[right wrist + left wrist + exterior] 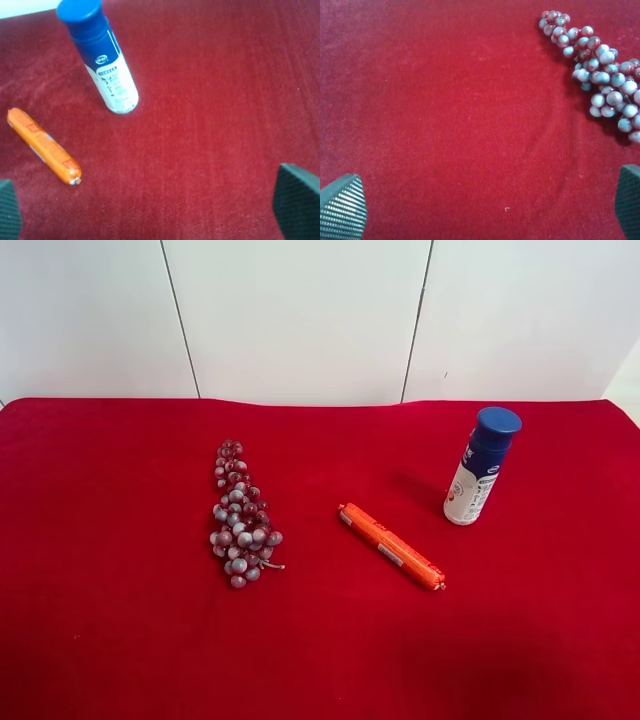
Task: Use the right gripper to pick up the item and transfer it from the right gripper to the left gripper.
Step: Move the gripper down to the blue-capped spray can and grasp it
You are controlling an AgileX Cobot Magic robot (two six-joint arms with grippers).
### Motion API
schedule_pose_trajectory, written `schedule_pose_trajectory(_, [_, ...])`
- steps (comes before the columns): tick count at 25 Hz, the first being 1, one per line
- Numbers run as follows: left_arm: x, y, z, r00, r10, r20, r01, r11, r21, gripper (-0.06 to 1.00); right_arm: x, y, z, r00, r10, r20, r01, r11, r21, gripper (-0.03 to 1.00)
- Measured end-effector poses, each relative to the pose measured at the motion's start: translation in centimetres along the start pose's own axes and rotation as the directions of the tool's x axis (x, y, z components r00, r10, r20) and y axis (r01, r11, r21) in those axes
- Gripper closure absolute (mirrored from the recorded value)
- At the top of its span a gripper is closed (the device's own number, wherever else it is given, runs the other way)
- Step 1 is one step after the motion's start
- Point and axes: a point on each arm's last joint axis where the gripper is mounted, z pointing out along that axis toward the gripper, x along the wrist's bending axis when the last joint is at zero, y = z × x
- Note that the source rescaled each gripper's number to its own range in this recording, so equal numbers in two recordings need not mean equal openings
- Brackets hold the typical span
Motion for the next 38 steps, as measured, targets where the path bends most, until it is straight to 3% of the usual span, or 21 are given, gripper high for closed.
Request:
schedule_pose_trajectory(5, [0.0, 0.0, 0.0, 1.000, -0.001, -0.002, 0.001, 1.000, 0.000, -0.06, 0.9, 5.2, 0.7, 1.000, -0.022, 0.016, 0.020, 0.996, 0.092, -0.03])
schedule_pose_trajectory(11, [0.0, 0.0, 0.0, 1.000, -0.001, -0.005, 0.001, 1.000, 0.001, -0.06, 2.1, 11.8, 4.7, 0.993, -0.113, 0.018, 0.105, 0.961, 0.255, -0.03])
schedule_pose_trajectory(18, [0.0, 0.0, 0.0, 1.000, -0.003, -0.004, 0.003, 1.000, 0.001, -0.06, 3.9, 15.9, 13.2, 0.982, -0.188, -0.022, 0.176, 0.865, 0.470, -0.03])
schedule_pose_trajectory(25, [0.0, 0.0, 0.0, 1.000, -0.003, -0.004, 0.003, 1.000, 0.001, -0.06, 6.2, 17.5, 20.7, 0.981, -0.188, -0.051, 0.178, 0.758, 0.628, -0.03])
schedule_pose_trajectory(29, [0.0, 0.0, 0.0, 1.000, -0.003, -0.004, 0.003, 1.000, 0.001, -0.06, 6.7, 17.8, 24.1, 0.982, -0.186, -0.046, 0.168, 0.724, 0.669, -0.03])
schedule_pose_trajectory(38, [0.0, 0.0, 0.0, 1.000, -0.006, -0.004, 0.006, 1.000, 0.001, -0.06, 6.9, 15.4, 29.5, 0.980, -0.192, -0.045, 0.157, 0.618, 0.770, -0.03])
